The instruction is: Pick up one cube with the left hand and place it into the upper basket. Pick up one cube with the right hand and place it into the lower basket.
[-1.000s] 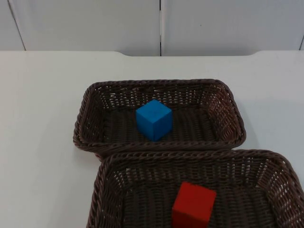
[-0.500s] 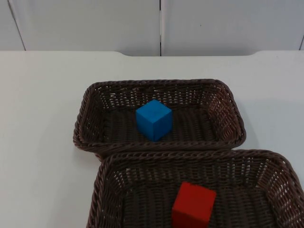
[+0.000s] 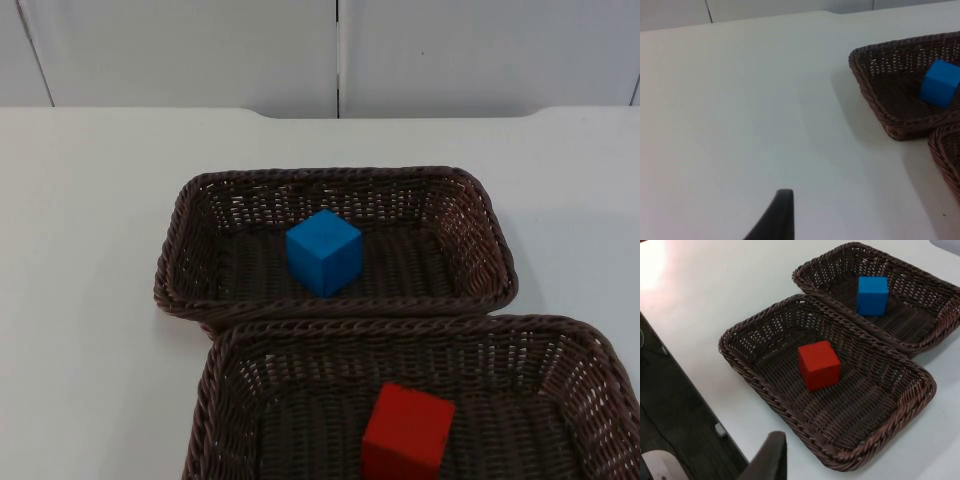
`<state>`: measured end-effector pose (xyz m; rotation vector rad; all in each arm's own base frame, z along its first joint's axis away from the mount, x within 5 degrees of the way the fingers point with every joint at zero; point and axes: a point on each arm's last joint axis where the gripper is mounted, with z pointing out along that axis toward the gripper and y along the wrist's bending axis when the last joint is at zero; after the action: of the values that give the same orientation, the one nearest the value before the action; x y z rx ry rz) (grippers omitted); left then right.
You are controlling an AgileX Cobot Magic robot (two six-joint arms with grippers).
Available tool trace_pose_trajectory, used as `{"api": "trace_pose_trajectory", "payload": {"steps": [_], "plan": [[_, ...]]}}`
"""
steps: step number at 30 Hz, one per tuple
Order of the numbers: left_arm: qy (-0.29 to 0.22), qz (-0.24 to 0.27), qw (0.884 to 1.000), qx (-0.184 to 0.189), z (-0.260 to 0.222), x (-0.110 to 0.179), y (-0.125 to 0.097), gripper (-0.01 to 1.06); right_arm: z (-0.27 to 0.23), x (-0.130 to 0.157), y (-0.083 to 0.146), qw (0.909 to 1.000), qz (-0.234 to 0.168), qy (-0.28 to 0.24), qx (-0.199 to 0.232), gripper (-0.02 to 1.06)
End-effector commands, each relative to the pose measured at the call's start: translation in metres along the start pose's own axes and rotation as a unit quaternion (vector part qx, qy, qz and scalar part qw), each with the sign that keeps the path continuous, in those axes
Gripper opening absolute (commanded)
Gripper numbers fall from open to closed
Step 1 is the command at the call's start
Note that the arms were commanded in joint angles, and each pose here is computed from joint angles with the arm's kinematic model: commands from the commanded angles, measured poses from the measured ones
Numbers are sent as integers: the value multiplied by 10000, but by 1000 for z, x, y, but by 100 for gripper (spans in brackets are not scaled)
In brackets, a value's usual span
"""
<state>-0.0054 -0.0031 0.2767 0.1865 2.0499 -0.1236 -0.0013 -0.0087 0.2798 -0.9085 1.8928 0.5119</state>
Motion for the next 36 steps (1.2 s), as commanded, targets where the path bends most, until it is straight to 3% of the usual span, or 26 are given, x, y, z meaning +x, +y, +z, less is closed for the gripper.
{"api": "trace_pose_trajectory", "payload": {"steps": [1,13,23,28,36], "plan": [[18,20,10000,-35,1,1,0,105,0,0,0,10000,-39,-70,-12,105],[18,20,10000,-35,1,1,0,105,0,0,0,10000,7,-64,76,105],[18,20,10000,-35,1,1,0,105,-1,0,2,9924,545,-30,1103,105],[18,20,10000,-35,1,1,0,105,-1,0,3,9817,856,-10,1698,105],[18,20,10000,-35,1,1,0,105,-1,0,4,9682,1135,9,2229,105]]}}
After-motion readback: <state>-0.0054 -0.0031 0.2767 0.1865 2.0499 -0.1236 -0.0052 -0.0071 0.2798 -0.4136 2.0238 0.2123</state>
